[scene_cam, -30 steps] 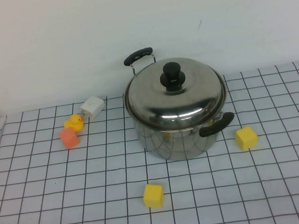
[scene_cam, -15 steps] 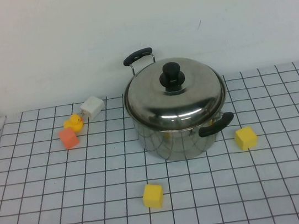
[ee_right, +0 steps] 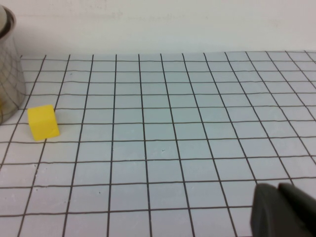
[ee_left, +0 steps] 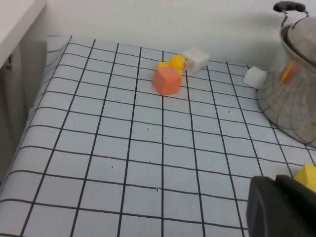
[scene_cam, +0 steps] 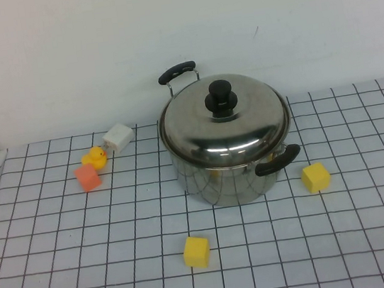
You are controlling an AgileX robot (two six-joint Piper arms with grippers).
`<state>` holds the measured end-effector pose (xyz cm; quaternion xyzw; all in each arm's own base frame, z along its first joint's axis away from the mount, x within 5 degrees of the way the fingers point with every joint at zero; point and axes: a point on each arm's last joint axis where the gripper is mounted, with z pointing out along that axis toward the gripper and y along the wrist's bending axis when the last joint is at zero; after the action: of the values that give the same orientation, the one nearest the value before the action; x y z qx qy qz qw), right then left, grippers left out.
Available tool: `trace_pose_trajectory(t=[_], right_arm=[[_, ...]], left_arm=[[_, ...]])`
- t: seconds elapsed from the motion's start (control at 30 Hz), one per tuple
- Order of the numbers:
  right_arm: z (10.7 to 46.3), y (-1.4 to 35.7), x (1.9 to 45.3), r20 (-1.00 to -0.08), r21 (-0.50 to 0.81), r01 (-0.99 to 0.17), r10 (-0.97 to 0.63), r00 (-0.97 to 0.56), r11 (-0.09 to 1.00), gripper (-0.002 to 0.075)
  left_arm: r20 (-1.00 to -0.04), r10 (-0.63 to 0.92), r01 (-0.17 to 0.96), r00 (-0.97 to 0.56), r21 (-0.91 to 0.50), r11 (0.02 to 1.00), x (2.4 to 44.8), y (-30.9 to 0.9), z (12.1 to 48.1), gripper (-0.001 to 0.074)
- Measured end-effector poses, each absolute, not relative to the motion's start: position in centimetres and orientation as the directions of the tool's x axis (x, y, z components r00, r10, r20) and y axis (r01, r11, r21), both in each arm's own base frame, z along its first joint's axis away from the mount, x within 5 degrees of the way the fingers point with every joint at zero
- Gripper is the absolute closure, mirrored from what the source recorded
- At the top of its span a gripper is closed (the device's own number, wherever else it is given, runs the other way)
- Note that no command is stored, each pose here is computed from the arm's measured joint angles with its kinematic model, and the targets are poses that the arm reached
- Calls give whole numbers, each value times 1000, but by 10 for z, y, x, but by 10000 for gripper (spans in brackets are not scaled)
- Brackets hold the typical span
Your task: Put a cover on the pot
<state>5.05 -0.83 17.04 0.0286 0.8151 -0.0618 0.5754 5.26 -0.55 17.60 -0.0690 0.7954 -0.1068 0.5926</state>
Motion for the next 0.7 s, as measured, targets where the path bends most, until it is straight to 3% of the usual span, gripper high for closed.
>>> trace_pose_trajectory(t=[0.53, 0.7], right_arm=[[170, -8, 51, -941, -68, 118, -24, -336, 991, 717], [171, -10, 50, -930, -166, 100, -122, -348, 981, 717]], left_arm=[[-927, -238, 17, -288, -254, 967, 53, -6, 176, 736], [-926, -241, 17, -290, -256, 966, 53, -6, 176, 736]])
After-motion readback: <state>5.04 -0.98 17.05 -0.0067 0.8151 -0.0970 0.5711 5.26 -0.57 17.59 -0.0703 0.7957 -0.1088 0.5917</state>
